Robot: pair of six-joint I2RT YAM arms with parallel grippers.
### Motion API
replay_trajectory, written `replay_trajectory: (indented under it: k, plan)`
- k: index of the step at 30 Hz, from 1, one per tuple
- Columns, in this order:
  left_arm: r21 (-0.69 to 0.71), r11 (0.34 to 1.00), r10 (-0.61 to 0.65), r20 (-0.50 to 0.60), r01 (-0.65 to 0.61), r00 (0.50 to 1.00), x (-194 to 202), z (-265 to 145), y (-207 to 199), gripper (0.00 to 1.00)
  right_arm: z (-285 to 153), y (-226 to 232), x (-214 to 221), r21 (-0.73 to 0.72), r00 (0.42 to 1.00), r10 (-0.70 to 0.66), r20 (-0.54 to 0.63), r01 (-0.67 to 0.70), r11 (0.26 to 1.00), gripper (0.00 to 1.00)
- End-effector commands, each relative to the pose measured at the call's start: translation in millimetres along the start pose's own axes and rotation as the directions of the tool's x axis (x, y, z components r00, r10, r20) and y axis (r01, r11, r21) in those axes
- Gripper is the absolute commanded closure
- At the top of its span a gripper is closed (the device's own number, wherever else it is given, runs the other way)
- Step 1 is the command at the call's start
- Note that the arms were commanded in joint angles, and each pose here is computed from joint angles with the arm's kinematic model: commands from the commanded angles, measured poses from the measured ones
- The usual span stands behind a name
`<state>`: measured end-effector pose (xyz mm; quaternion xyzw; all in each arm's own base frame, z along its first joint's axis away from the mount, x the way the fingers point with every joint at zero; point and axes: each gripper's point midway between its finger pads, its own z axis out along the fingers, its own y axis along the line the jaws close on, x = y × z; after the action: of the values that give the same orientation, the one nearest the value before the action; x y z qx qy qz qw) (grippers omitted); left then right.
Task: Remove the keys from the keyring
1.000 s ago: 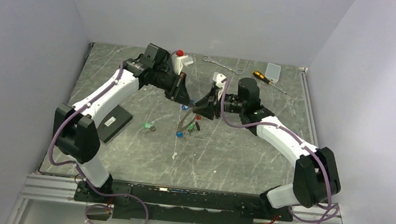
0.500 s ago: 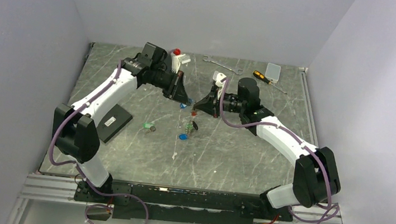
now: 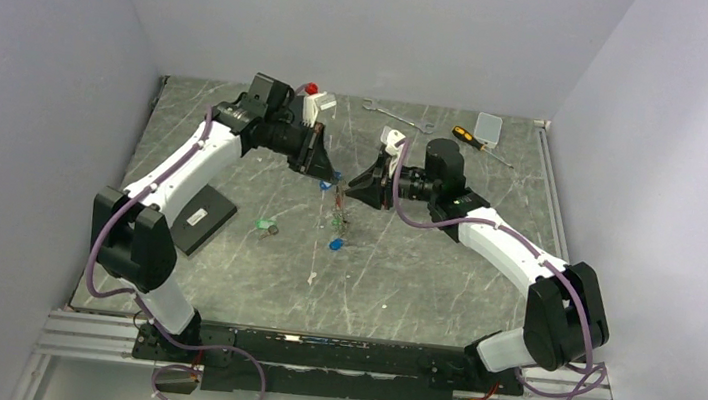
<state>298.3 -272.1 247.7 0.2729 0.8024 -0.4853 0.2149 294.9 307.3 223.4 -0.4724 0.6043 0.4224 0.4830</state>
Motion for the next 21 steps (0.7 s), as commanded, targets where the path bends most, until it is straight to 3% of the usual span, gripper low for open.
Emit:
replay_trajectory:
  k: [1,13,21]
  plan:
    - [0.055,0.992,0.107,0.054,-0.11,0.993,-14,-10,-28,1.0,-1,4,-13,-0.029,0.999,-0.03,0.026,0.031,0.999,0.67]
    - [0.092,0.989,0.116,0.024,-0.117,0.993,-6,-2,-35,1.0,-1,3,-17,-0.029,0.999,-0.026,0.036,0.027,0.999,0.64]
    - [0.116,0.986,0.123,0.005,-0.122,0.992,-3,5,-41,1.0,0,2,-17,-0.025,0.999,-0.03,0.036,0.031,0.999,0.69]
